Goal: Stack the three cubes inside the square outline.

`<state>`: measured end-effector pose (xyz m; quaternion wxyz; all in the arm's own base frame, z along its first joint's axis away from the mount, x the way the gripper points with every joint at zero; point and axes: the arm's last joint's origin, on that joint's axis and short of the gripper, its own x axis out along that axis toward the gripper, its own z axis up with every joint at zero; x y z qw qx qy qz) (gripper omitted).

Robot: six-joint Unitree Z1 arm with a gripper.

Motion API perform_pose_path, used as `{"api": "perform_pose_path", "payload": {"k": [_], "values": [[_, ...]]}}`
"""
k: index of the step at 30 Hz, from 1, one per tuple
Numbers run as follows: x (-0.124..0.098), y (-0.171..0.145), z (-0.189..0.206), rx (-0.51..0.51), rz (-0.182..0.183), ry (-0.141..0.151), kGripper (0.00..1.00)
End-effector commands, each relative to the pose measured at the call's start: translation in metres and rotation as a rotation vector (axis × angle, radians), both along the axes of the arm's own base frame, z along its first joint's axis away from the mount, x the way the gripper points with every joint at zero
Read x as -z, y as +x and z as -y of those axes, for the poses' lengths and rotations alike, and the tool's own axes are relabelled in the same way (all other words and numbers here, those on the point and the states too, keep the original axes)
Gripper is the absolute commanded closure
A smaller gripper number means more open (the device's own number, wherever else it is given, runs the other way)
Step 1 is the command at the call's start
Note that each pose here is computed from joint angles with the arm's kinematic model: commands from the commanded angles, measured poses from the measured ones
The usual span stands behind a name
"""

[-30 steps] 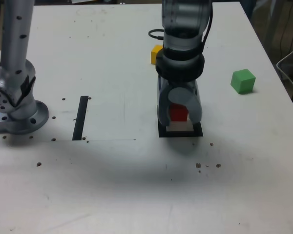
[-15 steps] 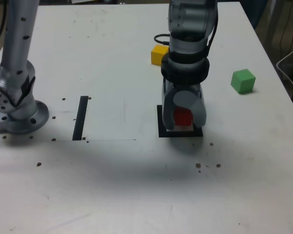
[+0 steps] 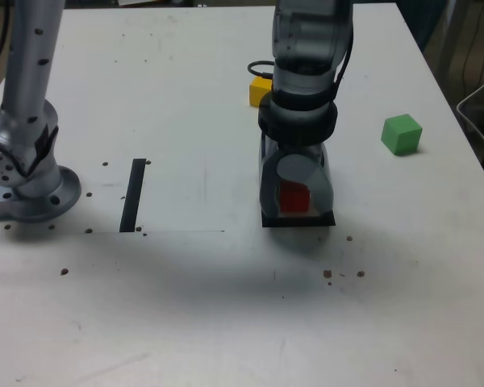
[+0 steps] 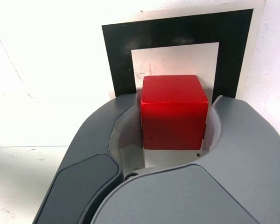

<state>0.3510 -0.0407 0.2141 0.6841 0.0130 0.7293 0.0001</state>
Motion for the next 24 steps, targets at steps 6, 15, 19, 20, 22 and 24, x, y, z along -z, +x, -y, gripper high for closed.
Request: {"api": "perform_pose_path", "payload": {"k": [6, 15, 19, 20, 22, 24], "values": [[-0.008, -0.002, -0.001, 0.012, 0.023, -0.001, 0.11], [-0.026, -0.008, -0.003, 0.013, 0.074, 0.019, 0.01], [-0.036, -0.013, -0.008, 0.003, 0.092, 0.032, 0.01], [-0.038, -0.015, -0.01, -0.002, 0.094, 0.037, 0.01], [-0.044, -0.018, -0.014, -0.012, 0.094, 0.046, 0.01], [-0.049, -0.021, -0.018, -0.019, 0.09, 0.056, 0.01]]}}
